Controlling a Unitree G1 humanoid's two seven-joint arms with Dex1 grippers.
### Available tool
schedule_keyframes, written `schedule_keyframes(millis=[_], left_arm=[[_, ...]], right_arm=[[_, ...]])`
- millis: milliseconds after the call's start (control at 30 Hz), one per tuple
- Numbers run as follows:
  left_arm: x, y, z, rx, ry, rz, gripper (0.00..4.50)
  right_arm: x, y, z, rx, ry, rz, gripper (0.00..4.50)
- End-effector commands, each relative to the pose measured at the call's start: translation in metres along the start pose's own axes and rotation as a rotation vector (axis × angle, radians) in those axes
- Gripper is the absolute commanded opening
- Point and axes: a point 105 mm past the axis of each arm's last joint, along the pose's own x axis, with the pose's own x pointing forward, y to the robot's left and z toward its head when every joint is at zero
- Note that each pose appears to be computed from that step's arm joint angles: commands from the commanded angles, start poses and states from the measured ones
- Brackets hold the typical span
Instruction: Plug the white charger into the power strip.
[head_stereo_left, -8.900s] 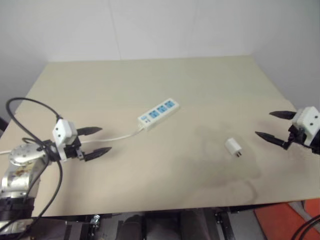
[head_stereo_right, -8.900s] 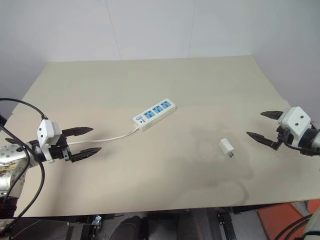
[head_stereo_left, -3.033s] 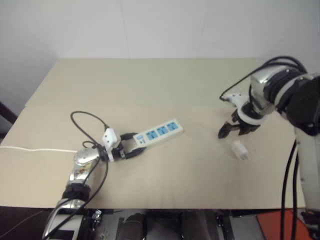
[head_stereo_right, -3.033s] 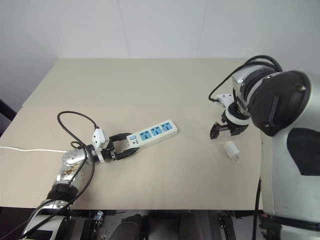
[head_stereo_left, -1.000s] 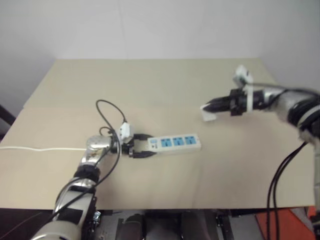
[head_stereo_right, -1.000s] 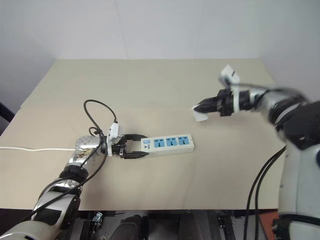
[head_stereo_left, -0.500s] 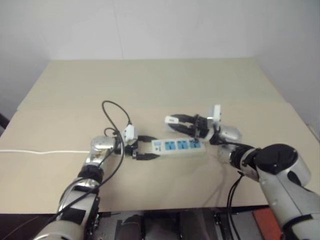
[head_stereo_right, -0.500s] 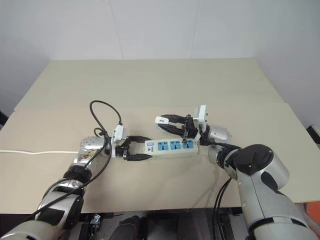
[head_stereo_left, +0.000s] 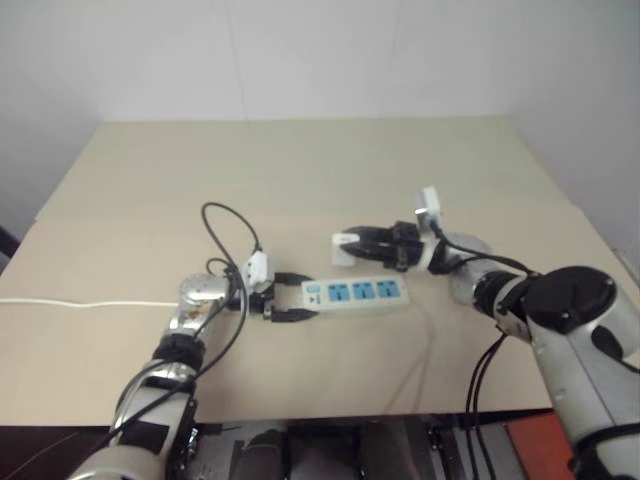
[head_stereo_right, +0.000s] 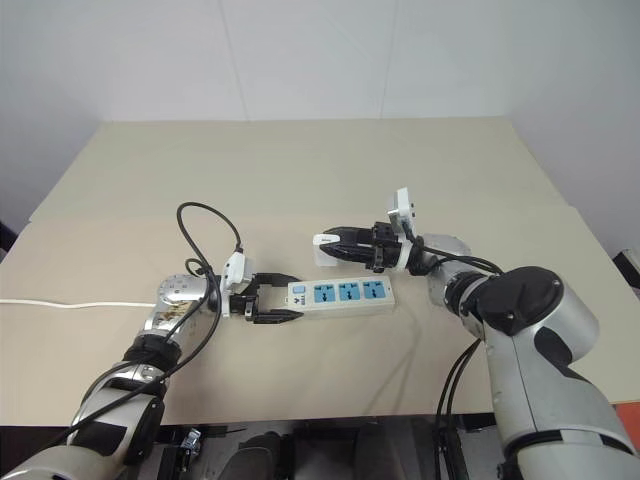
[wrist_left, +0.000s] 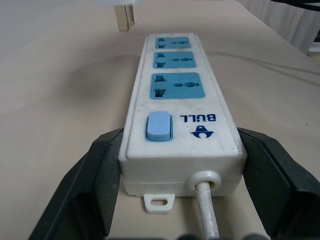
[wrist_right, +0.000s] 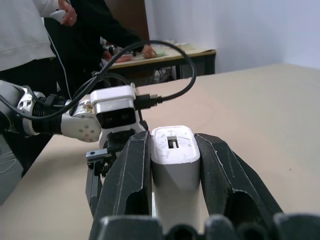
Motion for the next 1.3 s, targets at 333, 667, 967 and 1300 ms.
schedule_keyframes(millis=[333, 667, 967, 1300], left_arm=[[0.000, 0.000, 0.000, 0.001, 0.008, -0.002, 3.22], [0.002, -0.001, 0.000, 0.000, 0.001, 0.003, 3.22], [0.001, -0.001, 0.000, 0.000, -0.002, 0.007, 3.22], [0.000, -0.003, -0.001, -0.006, -0.003, 0.010, 3.22]], right_arm=[[0.013, 0.009, -0.010, 0.047, -0.014, 0.043, 1.11], [0.008, 0.015, -0.024, 0.057, 0.024, 0.045, 1.11], [0.007, 0.016, -0.029, 0.047, 0.037, 0.030, 1.11], [0.004, 0.018, -0.035, 0.035, 0.043, 0.019, 1.11]])
